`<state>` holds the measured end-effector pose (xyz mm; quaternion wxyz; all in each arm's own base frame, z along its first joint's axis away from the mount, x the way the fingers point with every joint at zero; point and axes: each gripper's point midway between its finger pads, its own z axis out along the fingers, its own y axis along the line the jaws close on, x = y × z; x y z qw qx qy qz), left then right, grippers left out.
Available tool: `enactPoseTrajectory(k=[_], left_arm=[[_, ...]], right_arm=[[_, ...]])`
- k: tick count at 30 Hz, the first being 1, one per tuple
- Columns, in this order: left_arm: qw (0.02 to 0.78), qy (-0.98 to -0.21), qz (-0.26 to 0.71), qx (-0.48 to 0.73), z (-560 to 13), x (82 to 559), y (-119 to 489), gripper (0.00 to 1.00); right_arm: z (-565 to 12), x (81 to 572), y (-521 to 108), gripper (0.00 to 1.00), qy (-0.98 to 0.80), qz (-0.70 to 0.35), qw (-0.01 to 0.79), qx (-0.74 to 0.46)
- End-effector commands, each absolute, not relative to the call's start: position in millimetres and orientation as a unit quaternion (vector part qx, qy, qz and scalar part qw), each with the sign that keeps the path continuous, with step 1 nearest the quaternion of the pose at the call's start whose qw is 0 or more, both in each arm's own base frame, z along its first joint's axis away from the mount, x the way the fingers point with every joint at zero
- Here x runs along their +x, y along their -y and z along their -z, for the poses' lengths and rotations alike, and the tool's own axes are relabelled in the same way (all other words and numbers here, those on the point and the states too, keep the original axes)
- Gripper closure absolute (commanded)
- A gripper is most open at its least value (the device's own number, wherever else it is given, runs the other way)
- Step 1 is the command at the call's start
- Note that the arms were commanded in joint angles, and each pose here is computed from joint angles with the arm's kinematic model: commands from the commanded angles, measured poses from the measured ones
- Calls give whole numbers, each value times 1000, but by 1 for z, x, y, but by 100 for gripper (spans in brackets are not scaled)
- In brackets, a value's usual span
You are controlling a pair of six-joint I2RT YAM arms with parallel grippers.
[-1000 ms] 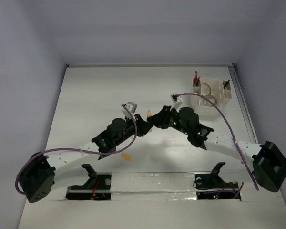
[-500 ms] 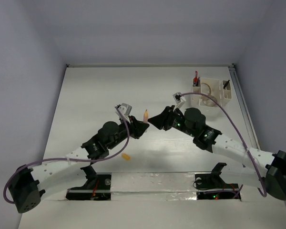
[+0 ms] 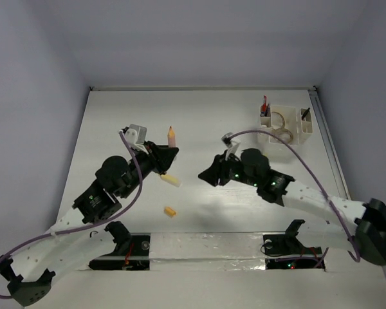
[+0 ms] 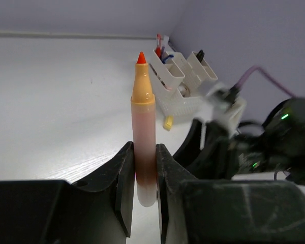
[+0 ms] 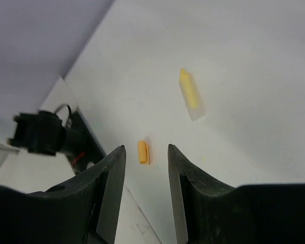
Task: Sort the stationery into containers
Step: Pick up the pen cap from the center of the board.
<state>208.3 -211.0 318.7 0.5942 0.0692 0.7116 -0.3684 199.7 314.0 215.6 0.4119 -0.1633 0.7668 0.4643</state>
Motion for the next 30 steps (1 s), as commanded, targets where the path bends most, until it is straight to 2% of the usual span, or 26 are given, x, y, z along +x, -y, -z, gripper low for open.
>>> enactPoseTrajectory(k=[1,2,3,5,8,16,25,30], left_arm=[[613,-700,358,79,-343,208,198,100],[619,-694,359,75,-349,212,193,100],[615,-681,386,94,-357,206,200,100],[605,-672,413,112,-362,204,204,100],[604,-650,444,125,-376,210,202,100],[585,-648,465,144,-375,221,201,100],[598,-648,451,140,-374,220,194,100],[602,-649,446,135,-372,222,192,100]], right_arm=[[-161,167,-354,54,-788,-444,339,-259],[-167,169,-367,48,-784,-441,342,-270],[-159,168,-375,47,-790,-432,332,-280],[-129,162,-390,40,-809,-413,294,-298],[-112,158,-409,39,-817,-398,277,-312],[-73,131,-447,38,-832,-351,227,-366],[-35,139,-443,43,-860,-235,237,-387],[-23,136,-444,45,-862,-220,226,-396]])
